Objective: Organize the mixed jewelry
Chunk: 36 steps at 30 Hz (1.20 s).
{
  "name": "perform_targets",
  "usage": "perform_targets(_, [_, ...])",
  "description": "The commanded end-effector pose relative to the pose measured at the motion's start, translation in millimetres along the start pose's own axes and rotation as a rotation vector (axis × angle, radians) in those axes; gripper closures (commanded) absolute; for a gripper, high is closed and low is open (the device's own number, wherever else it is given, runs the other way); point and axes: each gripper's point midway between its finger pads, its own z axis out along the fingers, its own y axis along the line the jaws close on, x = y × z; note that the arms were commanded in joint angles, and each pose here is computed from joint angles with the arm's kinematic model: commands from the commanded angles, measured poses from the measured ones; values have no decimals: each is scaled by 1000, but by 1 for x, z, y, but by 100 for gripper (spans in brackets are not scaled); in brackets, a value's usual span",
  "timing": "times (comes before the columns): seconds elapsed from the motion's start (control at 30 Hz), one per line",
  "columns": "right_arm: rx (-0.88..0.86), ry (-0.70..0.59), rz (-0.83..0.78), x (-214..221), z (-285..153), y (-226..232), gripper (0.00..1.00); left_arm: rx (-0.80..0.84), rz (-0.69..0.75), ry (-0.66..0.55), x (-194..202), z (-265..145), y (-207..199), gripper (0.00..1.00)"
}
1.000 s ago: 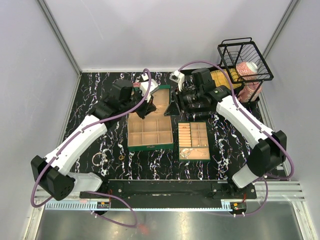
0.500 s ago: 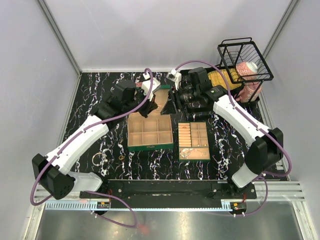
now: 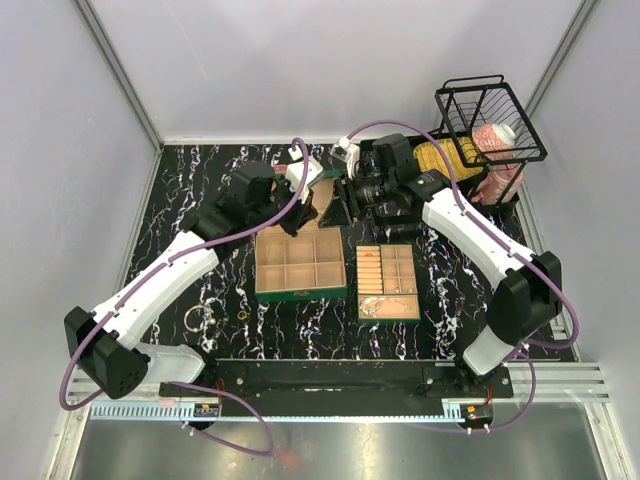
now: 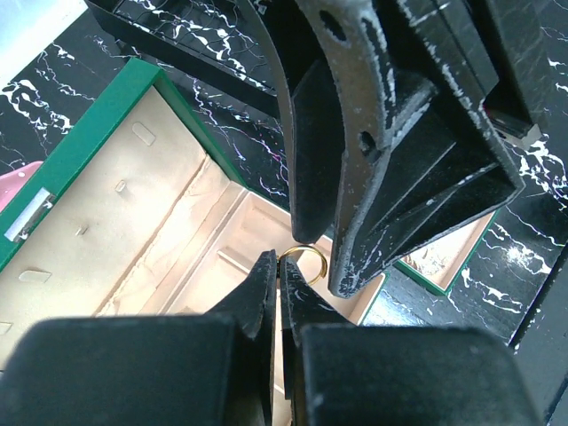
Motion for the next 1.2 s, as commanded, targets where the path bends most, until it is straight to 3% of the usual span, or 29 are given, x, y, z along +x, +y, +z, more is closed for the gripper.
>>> perform_targets(0.0, [-57,-38,-42,-20,1,18,56,-16,3,-64,-17,-1,0,100])
perform_targets(0.4, [-72,-28,-40,-18,4,20,72,-7,8,-56,-15,1,-3,100])
perform_targets(0.7, [-69,-22,-40,-14,4,19,100,-12,9,-57,-14,1,-3,100])
perform_targets(0.83, [-59,-25,-51,-13,2,19,100,-14,19,-67,-17,-2,-3,100])
perform_targets(0.93, [-44,-22,-65,-10,-2,18,100,-2,38,-82,-25,-8,-5,92])
perform_targets(1.1, [-22,-10,-123,-3,-12,23,100,94,93,-82,-32,-20,-21,61])
perform_targets(1.17, [-14,1,-143,1,-17,24,100,119,118,-86,-38,-26,-25,56])
